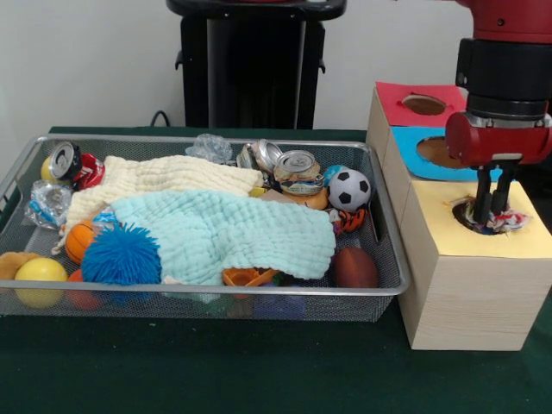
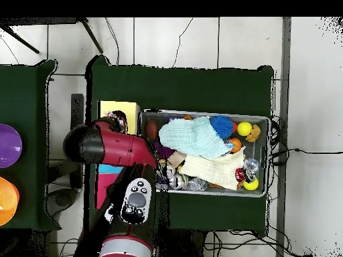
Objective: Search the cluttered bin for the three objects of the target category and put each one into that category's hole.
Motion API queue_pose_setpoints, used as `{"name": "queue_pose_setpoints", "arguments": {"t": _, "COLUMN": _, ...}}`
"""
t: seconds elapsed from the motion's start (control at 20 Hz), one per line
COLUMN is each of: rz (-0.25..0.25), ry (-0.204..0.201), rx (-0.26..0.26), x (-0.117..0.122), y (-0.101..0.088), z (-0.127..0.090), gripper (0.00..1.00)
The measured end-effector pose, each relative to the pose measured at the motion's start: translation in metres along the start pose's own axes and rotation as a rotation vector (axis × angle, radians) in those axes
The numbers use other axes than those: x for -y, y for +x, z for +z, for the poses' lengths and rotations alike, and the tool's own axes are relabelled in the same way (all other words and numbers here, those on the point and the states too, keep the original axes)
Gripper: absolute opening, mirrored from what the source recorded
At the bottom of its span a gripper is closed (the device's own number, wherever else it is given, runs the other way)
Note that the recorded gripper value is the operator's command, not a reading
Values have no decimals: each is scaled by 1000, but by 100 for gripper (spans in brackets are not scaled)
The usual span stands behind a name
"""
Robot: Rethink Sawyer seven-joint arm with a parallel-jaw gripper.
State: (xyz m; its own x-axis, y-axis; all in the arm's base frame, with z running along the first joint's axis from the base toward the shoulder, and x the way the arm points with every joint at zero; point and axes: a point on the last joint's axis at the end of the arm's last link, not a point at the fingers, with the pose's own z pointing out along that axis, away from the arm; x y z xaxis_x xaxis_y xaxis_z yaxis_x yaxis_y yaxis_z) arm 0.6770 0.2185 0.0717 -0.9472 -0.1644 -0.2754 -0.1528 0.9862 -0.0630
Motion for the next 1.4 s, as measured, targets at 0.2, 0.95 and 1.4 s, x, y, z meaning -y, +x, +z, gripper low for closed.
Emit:
{"name": "queue_pose_setpoints", "arguments": {"t": 0.2, "rz": -14, "ry": 24, "rx": -7, "x": 3, "y": 4, "z": 5, "gripper": 0}}
{"name": "queue_pose_setpoints", "arguments": {"t": 0.95, "rz": -58, "ry": 55, "rx": -37, "x": 8, "y": 19, "z": 21, "gripper": 0}}
{"name": "queue_pose_setpoints", "arguments": {"t": 1.4, "rz": -55, "ry": 50, "rx": -38, "x": 9, "y": 19, "z": 22, "gripper": 0}}
